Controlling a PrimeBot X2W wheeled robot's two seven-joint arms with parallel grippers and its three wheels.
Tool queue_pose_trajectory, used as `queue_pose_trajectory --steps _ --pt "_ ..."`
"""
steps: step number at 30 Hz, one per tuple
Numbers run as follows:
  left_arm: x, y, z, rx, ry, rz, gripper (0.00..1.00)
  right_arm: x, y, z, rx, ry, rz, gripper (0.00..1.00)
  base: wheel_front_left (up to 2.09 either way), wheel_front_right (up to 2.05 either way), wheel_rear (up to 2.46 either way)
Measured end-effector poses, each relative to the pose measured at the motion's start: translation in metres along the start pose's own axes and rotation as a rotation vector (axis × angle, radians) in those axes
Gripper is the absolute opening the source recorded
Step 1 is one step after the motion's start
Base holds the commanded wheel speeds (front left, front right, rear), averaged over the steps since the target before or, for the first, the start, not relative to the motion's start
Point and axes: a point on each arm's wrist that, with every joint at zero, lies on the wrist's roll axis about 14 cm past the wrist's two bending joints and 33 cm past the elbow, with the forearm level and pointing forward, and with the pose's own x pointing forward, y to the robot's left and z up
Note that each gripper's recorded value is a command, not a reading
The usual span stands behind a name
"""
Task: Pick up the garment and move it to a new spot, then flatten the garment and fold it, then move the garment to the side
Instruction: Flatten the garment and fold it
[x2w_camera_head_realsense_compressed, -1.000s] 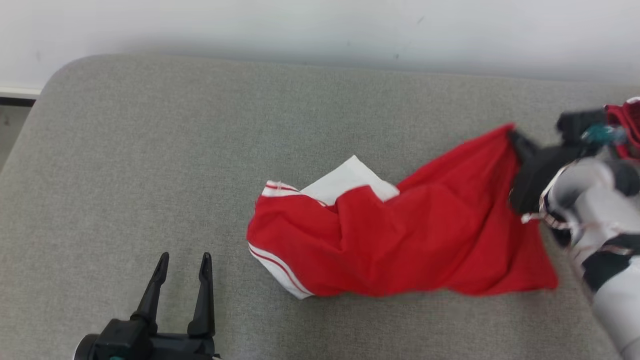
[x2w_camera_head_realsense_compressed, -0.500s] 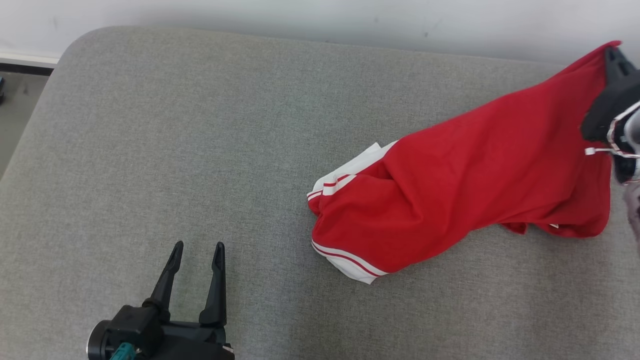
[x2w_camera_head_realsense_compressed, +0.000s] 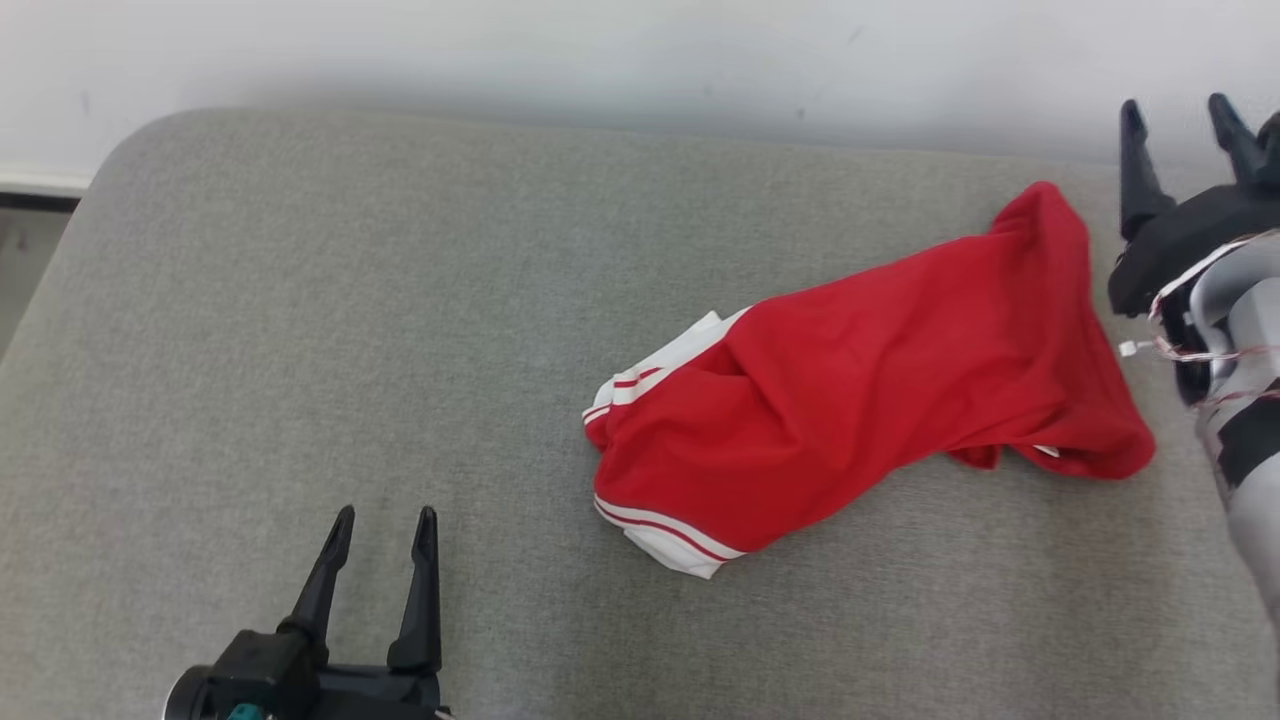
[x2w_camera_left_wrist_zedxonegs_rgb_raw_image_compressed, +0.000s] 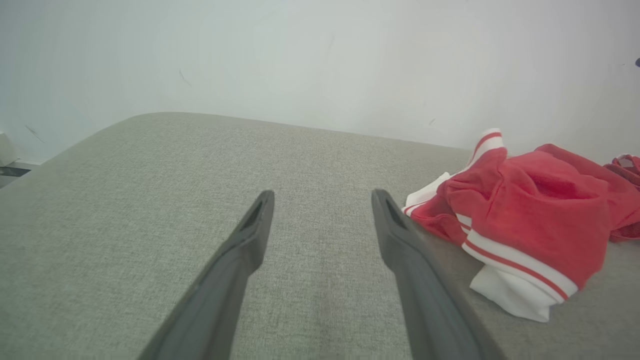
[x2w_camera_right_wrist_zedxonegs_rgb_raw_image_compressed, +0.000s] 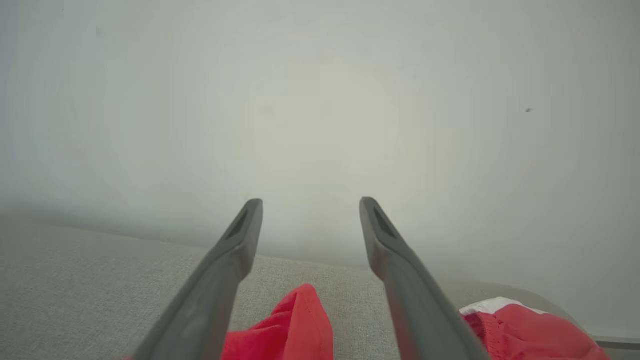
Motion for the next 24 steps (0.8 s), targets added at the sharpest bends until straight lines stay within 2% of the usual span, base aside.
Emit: queue_pose_trajectory --steps 6,17,24 --pt "-0.003 -0.008 0.0 0.0 -0.002 -0.023 1.0 -0.027 0.002 0.013 0.024 -0.094 0.006 1.0 0.0 0.0 0.0" --pt "-0.004 -0.029 0.003 0.003 -0.011 -0.089 1.0 -0.108 0.001 -0.014 0.106 -0.163 -0.048 1.0 0.0 0.0 0.0" --pt "-0.005 -0.038 0.005 0.007 -0.017 -0.117 1.0 -0.152 0.023 -0.029 0.182 -0.181 -0.058 1.0 0.0 0.0 0.0"
